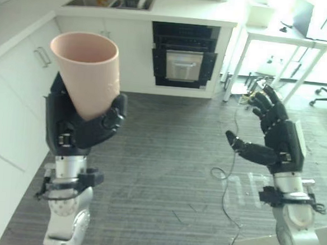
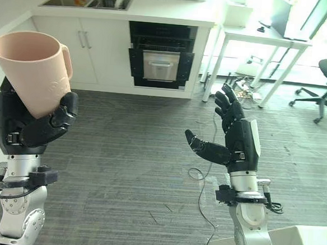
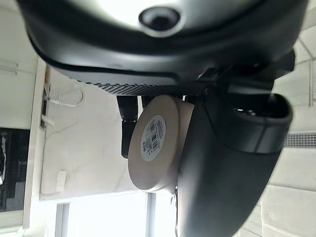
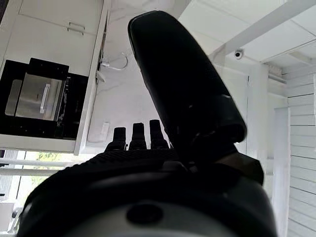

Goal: Place the dishes in the dishwasher.

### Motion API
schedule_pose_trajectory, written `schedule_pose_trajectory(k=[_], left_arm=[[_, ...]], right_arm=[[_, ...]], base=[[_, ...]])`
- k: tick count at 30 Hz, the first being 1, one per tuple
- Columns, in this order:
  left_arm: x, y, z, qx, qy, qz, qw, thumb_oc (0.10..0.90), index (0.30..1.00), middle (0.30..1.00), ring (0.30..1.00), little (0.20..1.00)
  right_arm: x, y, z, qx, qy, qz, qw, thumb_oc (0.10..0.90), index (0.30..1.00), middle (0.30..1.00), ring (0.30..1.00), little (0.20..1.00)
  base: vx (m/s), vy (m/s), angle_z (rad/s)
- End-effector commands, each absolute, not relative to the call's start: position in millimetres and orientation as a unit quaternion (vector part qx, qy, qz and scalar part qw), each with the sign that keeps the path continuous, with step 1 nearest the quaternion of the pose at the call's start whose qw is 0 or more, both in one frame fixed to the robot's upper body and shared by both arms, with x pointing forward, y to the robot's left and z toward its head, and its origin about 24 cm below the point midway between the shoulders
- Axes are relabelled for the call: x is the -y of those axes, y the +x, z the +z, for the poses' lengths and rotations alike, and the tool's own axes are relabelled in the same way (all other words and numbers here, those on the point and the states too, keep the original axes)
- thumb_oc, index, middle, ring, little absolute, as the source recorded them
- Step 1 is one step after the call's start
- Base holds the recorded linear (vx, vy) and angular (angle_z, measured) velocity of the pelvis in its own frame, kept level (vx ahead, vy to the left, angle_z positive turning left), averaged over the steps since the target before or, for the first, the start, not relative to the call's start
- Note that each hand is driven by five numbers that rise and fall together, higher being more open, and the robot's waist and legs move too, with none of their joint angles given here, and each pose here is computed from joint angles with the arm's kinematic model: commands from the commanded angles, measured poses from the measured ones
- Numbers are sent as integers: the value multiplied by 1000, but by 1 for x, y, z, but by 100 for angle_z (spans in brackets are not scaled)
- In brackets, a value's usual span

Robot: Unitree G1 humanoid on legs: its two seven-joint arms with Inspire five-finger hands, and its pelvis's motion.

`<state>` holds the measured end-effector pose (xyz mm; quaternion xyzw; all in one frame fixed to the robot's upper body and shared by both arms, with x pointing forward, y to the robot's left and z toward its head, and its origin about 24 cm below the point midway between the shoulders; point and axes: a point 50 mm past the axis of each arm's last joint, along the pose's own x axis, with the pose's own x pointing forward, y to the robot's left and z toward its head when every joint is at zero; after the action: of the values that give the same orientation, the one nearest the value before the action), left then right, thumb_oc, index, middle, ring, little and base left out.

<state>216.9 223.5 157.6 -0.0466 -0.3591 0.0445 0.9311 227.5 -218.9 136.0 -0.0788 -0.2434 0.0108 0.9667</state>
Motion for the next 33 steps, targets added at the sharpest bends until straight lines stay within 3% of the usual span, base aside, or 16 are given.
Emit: schedule_pose_trajectory(k=[1, 23, 24, 33], left_arm=[[-222, 204, 204, 487, -47, 18, 872, 400, 300, 300, 300, 300], [-217, 214, 201, 474, -34, 0, 880, 400, 300, 300, 300, 300], [-216, 212, 193, 456, -17, 22, 890, 400, 300, 300, 300, 300], [-219, 212, 192, 449, -31, 21, 893, 400, 300, 300, 300, 300]], right_arm=[[226, 224, 184, 372, -89, -2, 924, 800, 900, 900, 900, 900], [225, 219, 175, 362, -80, -20, 928, 800, 900, 900, 900, 900], [207, 224, 167, 339, -66, 33, 938, 800, 900, 900, 900, 900], [208, 224, 169, 344, -66, 32, 936, 800, 900, 900, 900, 900]], base=[[-40, 98, 97], [-4, 38, 0], [27, -31, -2], [110, -102, 0]])
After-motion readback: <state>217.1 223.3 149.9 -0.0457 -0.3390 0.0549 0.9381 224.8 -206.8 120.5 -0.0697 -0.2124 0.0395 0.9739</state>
